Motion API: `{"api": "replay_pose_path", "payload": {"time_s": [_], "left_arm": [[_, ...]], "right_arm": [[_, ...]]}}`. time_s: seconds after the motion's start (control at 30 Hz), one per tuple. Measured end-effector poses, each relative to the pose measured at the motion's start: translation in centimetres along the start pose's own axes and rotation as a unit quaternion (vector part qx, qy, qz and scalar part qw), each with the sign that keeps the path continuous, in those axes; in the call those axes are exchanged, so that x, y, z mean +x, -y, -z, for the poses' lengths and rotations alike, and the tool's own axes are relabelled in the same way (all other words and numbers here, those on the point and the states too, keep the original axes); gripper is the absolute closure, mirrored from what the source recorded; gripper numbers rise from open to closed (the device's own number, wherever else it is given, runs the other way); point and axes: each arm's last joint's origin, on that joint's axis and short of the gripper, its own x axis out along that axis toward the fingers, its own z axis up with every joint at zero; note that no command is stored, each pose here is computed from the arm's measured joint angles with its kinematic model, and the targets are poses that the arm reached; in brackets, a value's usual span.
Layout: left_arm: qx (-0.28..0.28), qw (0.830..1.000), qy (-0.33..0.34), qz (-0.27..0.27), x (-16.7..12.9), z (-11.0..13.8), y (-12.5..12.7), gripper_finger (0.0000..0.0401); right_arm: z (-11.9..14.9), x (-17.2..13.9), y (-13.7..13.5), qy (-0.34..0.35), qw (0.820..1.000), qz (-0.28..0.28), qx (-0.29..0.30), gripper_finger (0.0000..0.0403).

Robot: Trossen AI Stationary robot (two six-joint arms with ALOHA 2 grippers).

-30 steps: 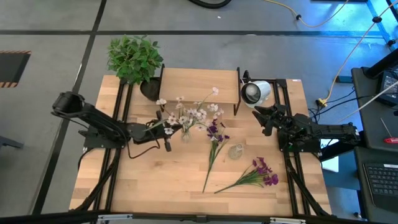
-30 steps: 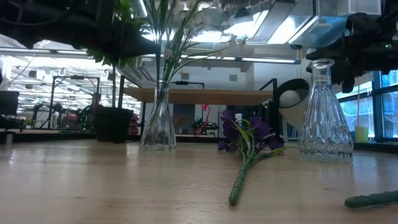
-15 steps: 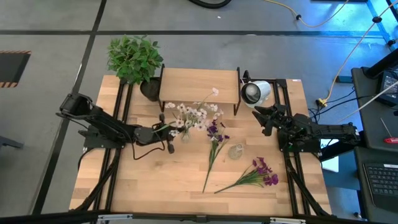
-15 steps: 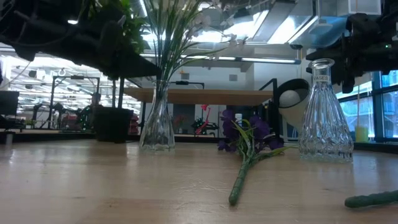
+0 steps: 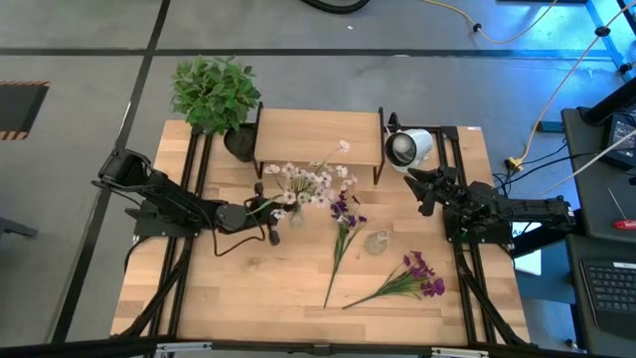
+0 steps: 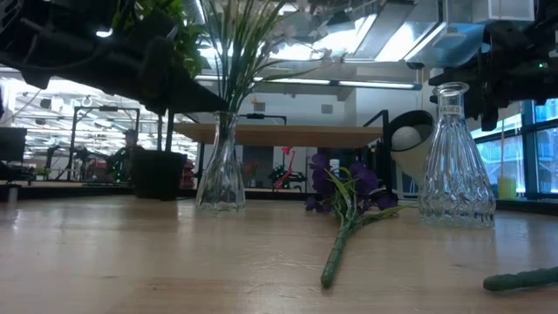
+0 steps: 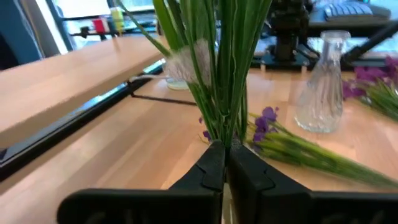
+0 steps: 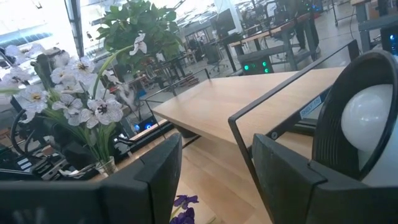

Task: Pick and place flowers into a vace then onto a shelf
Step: Put the white flowers into the left transparent vase, then put the left transparent vase on the shelf

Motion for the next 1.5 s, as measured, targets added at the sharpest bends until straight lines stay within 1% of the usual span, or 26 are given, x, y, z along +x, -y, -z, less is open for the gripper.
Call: {"api": "replay_pose_path", "payload": {"time_s": [0.3, 0.47, 0.73, 0.83, 1.1, 1.2, 1.3, 1.4, 1.5], "left_arm": [[0.000, 1.000, 0.000, -0.002, 0.0, 0.0, 0.0, 0.0321], [-0.010, 1.000, 0.002, -0.002, 0.0, -0.1, 0.0, 0.0295], [-0.020, 1.000, 0.017, 0.001, -0.6, -1.2, -0.3, 0.0275], [-0.011, 1.000, 0.009, 0.007, -0.9, -1.4, -0.5, 0.0271], [-0.014, 1.000, -0.020, 0.018, -2.4, -2.2, -1.2, 0.0269], [-0.009, 0.999, -0.026, 0.029, -3.0, -2.5, -1.4, 0.0266], [-0.004, 0.998, -0.047, 0.050, -3.5, -2.4, -1.6, 0.0259], [-0.020, 0.994, -0.069, 0.079, -3.7, -2.2, -1.6, 0.0246], [-0.047, 0.989, -0.079, 0.114, -3.8, -2.1, -1.4, 0.0230]], "right_arm": [[0.0, 0.0, 0.0, 0.000, 1.000, 0.000, 0.000, 0.0205], [0.0, 0.0, 0.0, 0.000, 1.000, 0.000, 0.000, 0.0205], [0.0, 0.0, 0.0, 0.000, 1.000, 0.000, 0.000, 0.0205], [0.0, 0.0, 0.0, 0.000, 1.000, -0.001, 0.000, 0.0205], [0.0, 0.0, 0.0, -0.001, 1.000, -0.002, 0.002, 0.0205], [0.0, 0.0, 0.0, -0.001, 1.000, -0.002, 0.001, 0.0205], [0.0, 0.0, 0.0, -0.001, 1.000, -0.002, 0.000, 0.0205], [0.0, 0.0, 0.0, -0.001, 1.000, -0.002, 0.000, 0.0205], [0.0, 0.0, 0.0, -0.001, 1.000, -0.002, -0.002, 0.0205]]}}
